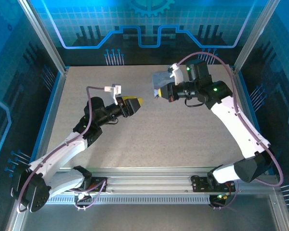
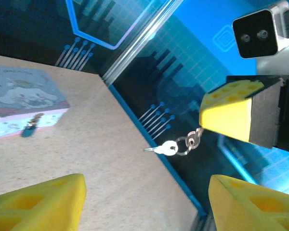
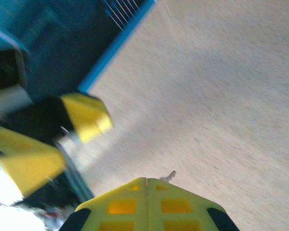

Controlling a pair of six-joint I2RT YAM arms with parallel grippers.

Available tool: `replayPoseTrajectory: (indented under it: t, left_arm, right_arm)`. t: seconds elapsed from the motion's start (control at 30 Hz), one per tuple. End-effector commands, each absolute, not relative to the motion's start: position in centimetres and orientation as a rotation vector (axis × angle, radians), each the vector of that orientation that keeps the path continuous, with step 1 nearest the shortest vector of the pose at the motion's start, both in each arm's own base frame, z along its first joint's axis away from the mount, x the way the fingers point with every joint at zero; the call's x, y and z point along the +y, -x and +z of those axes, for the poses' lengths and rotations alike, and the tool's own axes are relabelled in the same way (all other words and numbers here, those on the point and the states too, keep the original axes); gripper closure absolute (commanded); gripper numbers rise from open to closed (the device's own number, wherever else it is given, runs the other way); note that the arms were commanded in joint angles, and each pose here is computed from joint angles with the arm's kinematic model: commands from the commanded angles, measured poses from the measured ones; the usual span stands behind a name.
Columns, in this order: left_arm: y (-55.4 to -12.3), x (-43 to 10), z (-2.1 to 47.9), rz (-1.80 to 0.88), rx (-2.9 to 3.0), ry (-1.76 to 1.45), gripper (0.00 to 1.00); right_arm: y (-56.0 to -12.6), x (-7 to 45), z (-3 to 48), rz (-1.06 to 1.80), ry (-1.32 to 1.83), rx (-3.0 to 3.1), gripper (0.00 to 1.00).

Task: Unlock a padlock with a key

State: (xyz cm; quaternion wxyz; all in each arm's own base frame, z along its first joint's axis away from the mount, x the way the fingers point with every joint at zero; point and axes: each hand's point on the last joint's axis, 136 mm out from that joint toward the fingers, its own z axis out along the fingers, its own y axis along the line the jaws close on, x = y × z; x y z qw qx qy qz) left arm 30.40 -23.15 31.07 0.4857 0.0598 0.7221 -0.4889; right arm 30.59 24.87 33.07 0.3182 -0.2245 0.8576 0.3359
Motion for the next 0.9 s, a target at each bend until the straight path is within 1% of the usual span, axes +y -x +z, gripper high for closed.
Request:
replayPoseTrajectory:
  t: [0.0, 0.2, 0.37, 0.53, 0.6, 0.7, 0.87]
  left_arm:
    - [-29.5, -22.9, 28.7, -1.062, 1.818, -0.285, 0.29]
    - [-26.1, -26.0, 31.7, -1.273, 1.611, -0.574, 0.27]
    - [-24.3, -28.0, 33.2, -1.398, 1.526, -0.72, 0.32]
    - [-24.3, -28.4, 33.7, -1.422, 1.472, -0.715, 0.37]
    - [-24.5, -28.5, 34.0, -1.448, 1.458, -0.694, 0.4]
    - [-25.0, -28.8, 34.4, -1.505, 1.464, -0.657, 0.47]
    - [-25.9, -29.3, 35.4, -1.59, 1.434, -0.596, 0.47]
  right_arm:
    - [-28.6, 23.0, 29.7, 0.534, 0.867, 2.339, 1.0]
    - [-26.2, 25.8, 32.8, 0.713, 1.121, 2.065, 1.0]
    - [-25.0, 26.8, 34.5, 0.86, 1.189, 1.955, 1.0]
    - [-25.4, 27.0, 36.5, 1.093, 1.073, 1.901, 1.0]
    - [-25.6, 27.0, 36.9, 1.162, 1.038, 1.878, 1.0]
    - [-25.6, 27.0, 37.1, 1.215, 1.015, 1.862, 1.0]
    - [-25.7, 26.9, 37.0, 1.225, 1.007, 1.87, 1.0]
